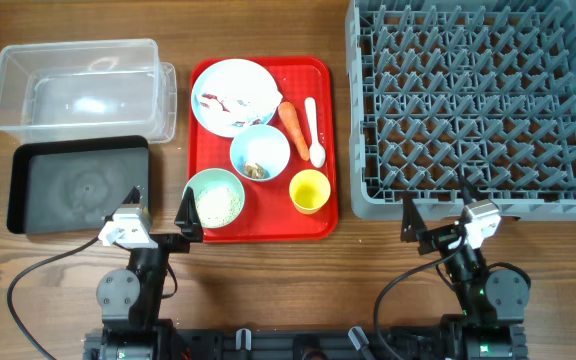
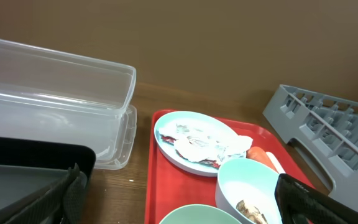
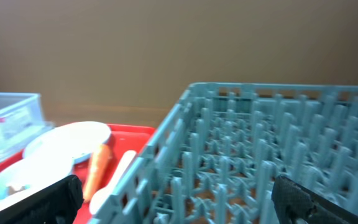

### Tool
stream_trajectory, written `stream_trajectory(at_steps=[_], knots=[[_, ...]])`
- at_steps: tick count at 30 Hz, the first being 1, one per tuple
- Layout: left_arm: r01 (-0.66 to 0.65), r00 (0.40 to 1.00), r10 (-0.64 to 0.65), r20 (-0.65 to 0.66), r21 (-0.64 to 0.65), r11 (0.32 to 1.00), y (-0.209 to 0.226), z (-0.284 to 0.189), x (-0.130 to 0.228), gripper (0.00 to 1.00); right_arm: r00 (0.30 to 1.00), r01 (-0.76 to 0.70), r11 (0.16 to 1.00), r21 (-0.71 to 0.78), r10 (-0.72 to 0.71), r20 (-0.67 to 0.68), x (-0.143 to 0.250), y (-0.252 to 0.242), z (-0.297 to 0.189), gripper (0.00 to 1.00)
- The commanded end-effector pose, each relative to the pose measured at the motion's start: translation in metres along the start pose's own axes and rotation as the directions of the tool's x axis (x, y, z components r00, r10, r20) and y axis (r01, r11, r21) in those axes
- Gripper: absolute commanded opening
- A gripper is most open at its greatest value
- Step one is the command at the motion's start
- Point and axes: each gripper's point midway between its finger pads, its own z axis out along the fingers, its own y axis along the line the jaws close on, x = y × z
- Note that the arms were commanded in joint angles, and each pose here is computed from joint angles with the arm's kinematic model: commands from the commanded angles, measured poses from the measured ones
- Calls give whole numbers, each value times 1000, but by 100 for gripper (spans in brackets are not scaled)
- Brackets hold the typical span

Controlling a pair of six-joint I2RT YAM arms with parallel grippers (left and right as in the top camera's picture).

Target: Sort waste into correct bins and load items into the dishwasher rack

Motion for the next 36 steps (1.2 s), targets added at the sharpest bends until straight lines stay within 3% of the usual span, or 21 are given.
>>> stream_trajectory(at_steps=[1,5,8,11,16,19,23,29,30,33,36], knots=[[9,1000,-9,7,31,999,-5,0,-1,100,999,-38,988,-151,38,-3,-8,27,-4,100],[108,991,-114,69,88,990,-18,-6,-33,100,994,14,976,-219,10,105,-65,45,-17,100],[90,985,-106,133,122,988,-35,-21,-85,100,983,83,973,-214,-45,178,-117,50,-25,100],[45,994,-55,97,102,994,-45,-22,-126,100,985,98,972,-215,-63,162,-158,51,-16,100],[18,992,-14,-127,33,999,-59,18,-196,100,990,100,971,-215,-119,-77,-202,43,16,100],[36,913,-46,-406,-34,999,-63,65,-201,100,951,81,983,-166,-126,-283,-206,27,34,100],[25,747,-60,-662,-62,998,-74,136,-166,100,862,-25,989,-146,-52,-505,-177,16,56,100],[72,442,-100,-891,-76,994,-80,223,2,100,678,-138,987,-81,34,-734,-98,-2,84,100],[107,415,-111,-903,-73,992,-83,232,22,100,645,-157,985,-74,46,-763,-87,-2,85,100],[174,375,-252,-892,-199,964,-87,253,61,78,539,-224,973,-55,76,-839,-56,0,85,100],[25,447,-403,-799,-439,898,-72,256,83,84,460,-254,967,-29,95,-883,-36,0,83,100]])
